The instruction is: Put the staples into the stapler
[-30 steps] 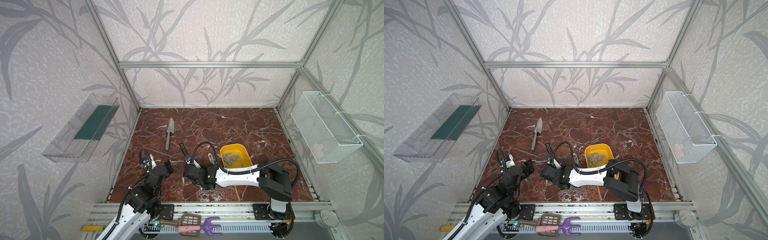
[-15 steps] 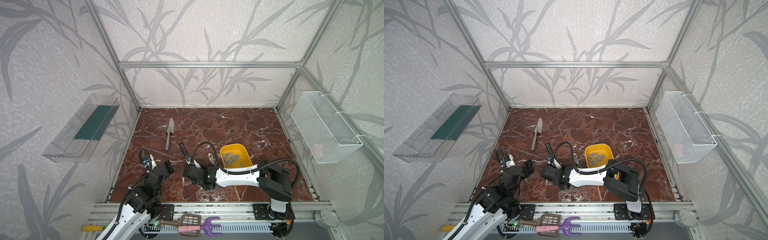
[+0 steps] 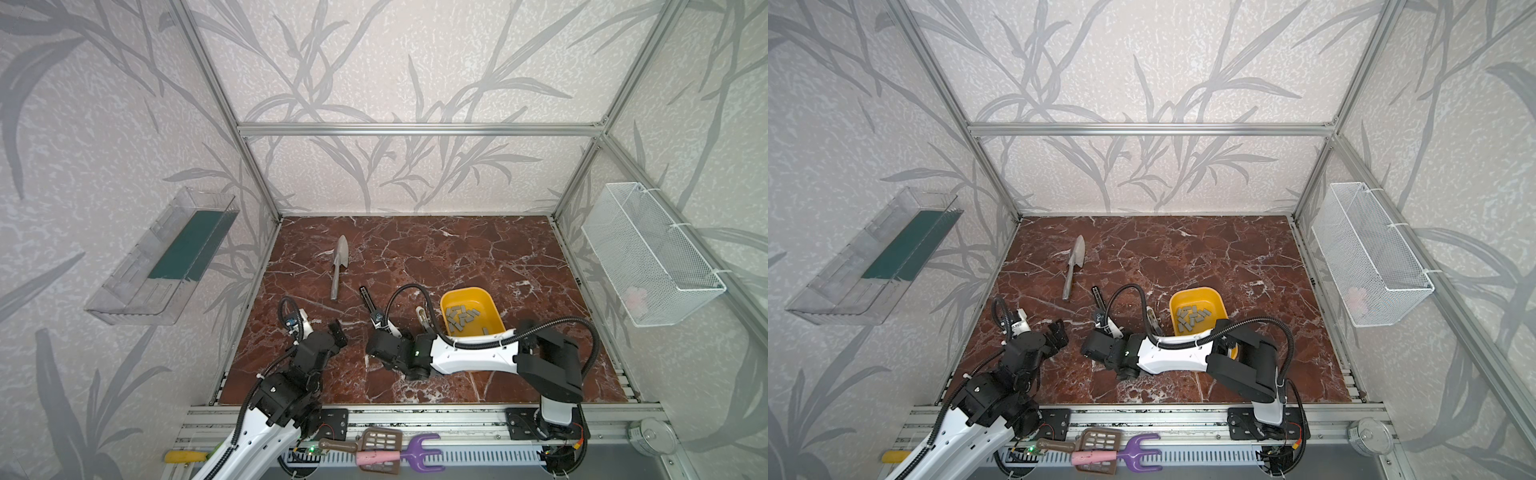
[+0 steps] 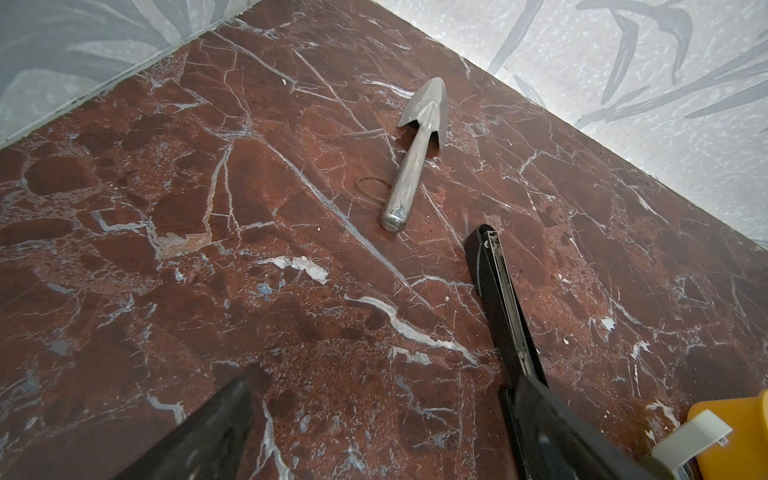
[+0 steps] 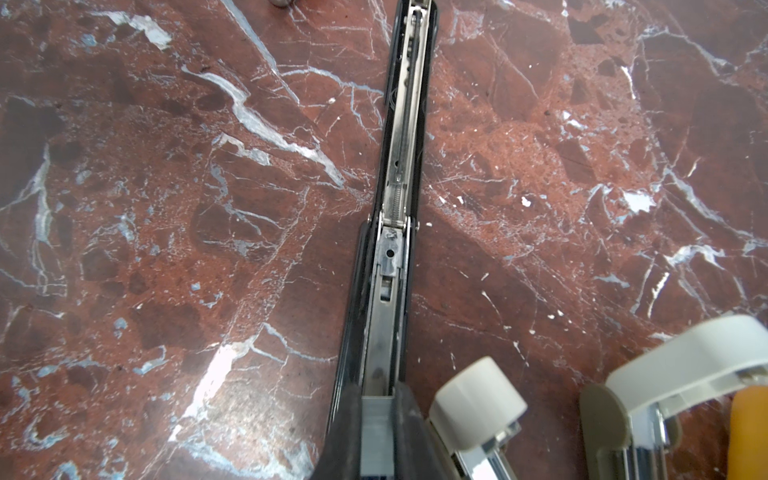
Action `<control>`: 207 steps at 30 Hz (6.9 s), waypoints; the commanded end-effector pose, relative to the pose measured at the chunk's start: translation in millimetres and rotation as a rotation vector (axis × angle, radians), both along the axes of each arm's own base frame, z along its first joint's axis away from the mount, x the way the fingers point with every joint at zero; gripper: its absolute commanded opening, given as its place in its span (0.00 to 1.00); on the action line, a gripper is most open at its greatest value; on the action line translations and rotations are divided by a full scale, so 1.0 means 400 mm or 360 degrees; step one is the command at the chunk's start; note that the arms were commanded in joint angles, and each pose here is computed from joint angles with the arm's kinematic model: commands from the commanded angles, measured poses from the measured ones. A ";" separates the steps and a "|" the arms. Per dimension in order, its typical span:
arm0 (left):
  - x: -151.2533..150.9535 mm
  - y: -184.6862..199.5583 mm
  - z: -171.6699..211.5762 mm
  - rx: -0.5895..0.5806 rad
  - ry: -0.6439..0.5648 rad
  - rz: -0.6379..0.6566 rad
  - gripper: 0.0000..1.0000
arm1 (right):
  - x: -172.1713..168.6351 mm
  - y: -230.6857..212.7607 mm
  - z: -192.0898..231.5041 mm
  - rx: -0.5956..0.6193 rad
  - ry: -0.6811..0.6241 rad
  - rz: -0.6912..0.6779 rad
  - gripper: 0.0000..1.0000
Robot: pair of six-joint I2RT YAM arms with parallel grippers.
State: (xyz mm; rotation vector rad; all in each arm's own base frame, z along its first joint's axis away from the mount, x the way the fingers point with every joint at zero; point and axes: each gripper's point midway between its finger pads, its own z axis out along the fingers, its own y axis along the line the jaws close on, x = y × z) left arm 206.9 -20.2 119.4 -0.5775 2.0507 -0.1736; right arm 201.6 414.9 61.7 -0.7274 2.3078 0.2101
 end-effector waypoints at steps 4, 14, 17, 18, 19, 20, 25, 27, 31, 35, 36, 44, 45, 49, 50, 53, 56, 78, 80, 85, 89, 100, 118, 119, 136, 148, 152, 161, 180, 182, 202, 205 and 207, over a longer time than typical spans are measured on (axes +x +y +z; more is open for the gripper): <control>0.000 0.012 -0.006 0.0014 -0.0007 0.0039 0.99 | -0.005 0.005 -0.015 -0.0005 0.0026 -0.0024 0.00; 0.001 0.013 -0.003 0.0017 -0.0015 0.0043 0.99 | -0.022 -0.020 -0.014 -0.0019 0.0091 -0.0070 0.00; 0.000 0.014 -0.004 0.0018 -0.0012 0.0043 0.99 | -0.026 -0.017 -0.005 -0.0015 0.0068 -0.0047 0.00; 0.000 0.013 -0.005 0.0019 -0.0010 0.0040 0.99 | -0.024 -0.015 0.002 -0.0021 0.0036 -0.0038 0.00; 0.000 0.012 -0.004 0.0015 -0.0009 0.0038 0.99 | -0.017 -0.014 0.012 -0.0024 0.0002 -0.0038 0.00; 0.001 0.011 -0.006 0.0014 -0.0009 0.0036 0.99 | -0.012 -0.011 0.021 -0.0028 -0.0022 -0.0035 0.00; 0.000 0.010 -0.006 0.0013 -0.0007 0.0031 0.99 | -0.003 0.002 0.058 0.0000 -0.0074 -0.0019 0.00; 0.000 0.010 -0.006 0.0014 -0.0006 0.0032 0.99 | -0.004 0.001 0.066 0.0009 -0.0086 -0.0020 0.00; 0.000 0.011 -0.006 0.0015 -0.0007 0.0033 0.99 | -0.008 0.002 0.072 0.0057 -0.0084 -0.0010 0.00; 0.000 0.011 -0.006 0.0016 -0.0009 0.0033 0.99 | -0.014 0.005 0.074 0.0084 -0.0076 0.0001 0.00; 0.000 0.010 -0.006 0.0013 -0.0008 0.0032 0.99 | -0.013 0.005 0.072 0.0084 -0.0074 0.0001 0.00; 0.000 0.010 -0.005 0.0013 -0.0010 0.0033 0.99 | -0.013 0.005 0.029 0.0042 -0.0052 -0.0011 0.00; 0.000 0.010 -0.006 0.0012 -0.0008 0.0032 0.99 | -0.014 0.006 0.024 0.0036 -0.0049 -0.0009 0.00; 0.001 0.009 -0.005 0.0009 -0.0011 0.0031 0.99 | -0.013 0.004 0.014 0.0023 -0.0040 -0.0014 0.00; 0.001 0.009 -0.005 0.0009 -0.0010 0.0029 0.99 | -0.014 0.005 0.013 0.0026 -0.0036 -0.0013 0.00; 0.000 0.009 -0.006 0.0011 -0.0007 0.0028 0.99 | -0.014 0.004 0.007 0.0020 -0.0030 -0.0015 0.00; 0.001 0.009 -0.005 0.0010 -0.0010 0.0028 0.99 | -0.015 0.006 0.005 0.0019 -0.0028 -0.0013 0.00; 0.000 0.008 -0.007 0.0009 -0.0006 0.0023 0.99 | -0.013 0.006 -0.012 -0.0017 -0.0023 -0.0008 0.00; 0.001 0.008 -0.006 0.0007 -0.0007 0.0025 0.99 | -0.009 0.008 0.010 -0.0004 -0.0055 0.0003 0.00; 0.000 0.008 -0.007 0.0008 -0.0007 0.0026 0.99 | 0.006 -0.008 0.066 0.0036 -0.0150 -0.0009 0.00; 0.001 0.008 -0.007 0.0008 -0.0008 0.0027 0.99 | 0.004 -0.012 0.067 0.0039 -0.0158 -0.0005 0.00; 0.001 0.008 -0.007 0.0008 -0.0008 0.0027 0.99 | 0.002 0.001 0.026 0.0020 -0.0082 0.0006 0.00; 0.001 0.007 -0.006 0.0006 -0.0009 0.0024 0.99 | 0.010 -0.006 -0.002 0.0003 -0.0037 -0.0018 0.00; 0.001 0.007 -0.007 0.0007 -0.0006 0.0024 0.99 | 0.010 -0.005 -0.003 0.0005 -0.0035 -0.0020 0.00; 0.001 0.008 -0.005 0.0010 -0.0011 0.0025 0.99 | 0.003 -0.016 -0.028 -0.0024 0.0017 -0.0063 0.00; 0.001 0.009 -0.005 0.0009 -0.0011 0.0026 0.99 | -0.022 -0.057 -0.039 -0.0064 0.0103 -0.0106 0.00; 0.001 0.008 -0.004 0.0008 -0.0012 0.0026 0.99 | -0.030 -0.060 -0.037 -0.0032 0.0117 -0.0140 0.00; 0.000 0.006 -0.006 0.0004 -0.0010 0.0019 0.99 | -0.024 -0.047 0.015 -0.0026 0.0004 -0.0087 0.00; 0.004 0.014 0.001 0.0018 -0.0031 0.0049 0.99 | -0.034 -0.005 0.063 0.0305 0.0027 -0.0012 0.00; 0.004 0.013 -0.001 0.0022 -0.0026 0.0045 0.99 | -0.031 -0.008 0.060 0.0299 0.0021 -0.0022 0.00; 0.004 0.009 -0.002 0.0014 -0.0022 0.0034 0.99 | -0.023 -0.020 0.010 0.0210 0.0052 -0.0062 0.00; 0.004 0.009 -0.003 0.0014 -0.0022 0.0033 0.99 | -0.019 -0.023 0.005 0.0201 0.0054 -0.0067 0.00; 0.004 0.009 -0.003 0.0010 -0.0023 0.0033 0.99 | -0.018 -0.023 0.005 0.0198 0.0051 -0.0067 0.00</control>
